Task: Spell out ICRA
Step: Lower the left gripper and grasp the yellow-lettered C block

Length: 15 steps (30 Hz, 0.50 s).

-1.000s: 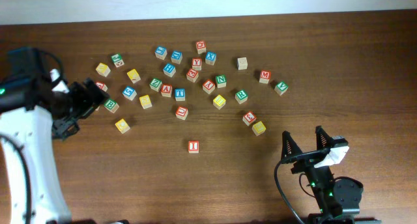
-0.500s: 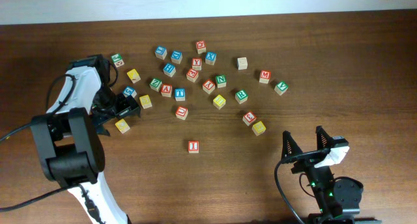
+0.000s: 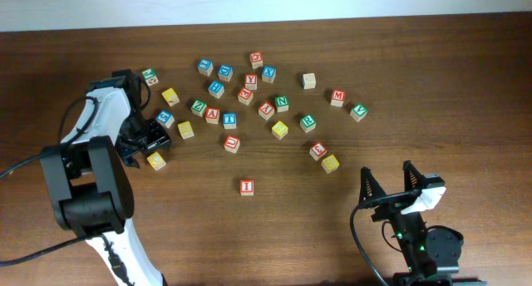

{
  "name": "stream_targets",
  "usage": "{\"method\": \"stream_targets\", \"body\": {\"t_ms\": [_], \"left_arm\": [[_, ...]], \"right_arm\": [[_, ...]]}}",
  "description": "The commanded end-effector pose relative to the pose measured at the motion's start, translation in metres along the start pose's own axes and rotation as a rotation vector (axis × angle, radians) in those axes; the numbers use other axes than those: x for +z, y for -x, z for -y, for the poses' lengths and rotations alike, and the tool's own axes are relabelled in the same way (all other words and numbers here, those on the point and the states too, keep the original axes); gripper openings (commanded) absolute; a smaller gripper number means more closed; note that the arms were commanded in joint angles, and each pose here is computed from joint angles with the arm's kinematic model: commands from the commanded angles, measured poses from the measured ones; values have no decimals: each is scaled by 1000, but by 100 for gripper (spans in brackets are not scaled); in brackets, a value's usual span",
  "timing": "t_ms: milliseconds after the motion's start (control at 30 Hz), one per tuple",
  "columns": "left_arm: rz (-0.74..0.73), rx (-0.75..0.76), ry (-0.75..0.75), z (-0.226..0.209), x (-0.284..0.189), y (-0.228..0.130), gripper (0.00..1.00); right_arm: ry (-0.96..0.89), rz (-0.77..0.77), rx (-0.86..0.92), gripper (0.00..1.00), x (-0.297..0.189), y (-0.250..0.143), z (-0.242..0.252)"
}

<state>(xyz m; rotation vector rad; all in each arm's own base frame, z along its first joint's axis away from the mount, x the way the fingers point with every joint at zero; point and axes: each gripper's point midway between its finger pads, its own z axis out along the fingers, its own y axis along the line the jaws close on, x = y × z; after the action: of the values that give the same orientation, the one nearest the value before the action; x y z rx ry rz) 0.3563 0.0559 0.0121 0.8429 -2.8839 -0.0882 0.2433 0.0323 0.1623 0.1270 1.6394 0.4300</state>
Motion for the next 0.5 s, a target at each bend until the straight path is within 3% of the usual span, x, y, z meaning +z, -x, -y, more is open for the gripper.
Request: {"method": "stream_targets", "body": {"t_ms": [0, 133, 367, 467], "left_arm": [[-40, -4, -29, 4, 5, -7, 70], [-39, -4, -36, 5, 5, -6, 51], [-37, -4, -38, 6, 5, -6, 36], [-36, -4, -38, 6, 5, -6, 36]], "right_arm": [[-7, -4, 2, 98, 0, -2, 2], [-7, -4, 2, 98, 0, -2, 2], [-7, -4, 2, 98, 0, -2, 2], [-7, -4, 2, 98, 0, -2, 2]]}}
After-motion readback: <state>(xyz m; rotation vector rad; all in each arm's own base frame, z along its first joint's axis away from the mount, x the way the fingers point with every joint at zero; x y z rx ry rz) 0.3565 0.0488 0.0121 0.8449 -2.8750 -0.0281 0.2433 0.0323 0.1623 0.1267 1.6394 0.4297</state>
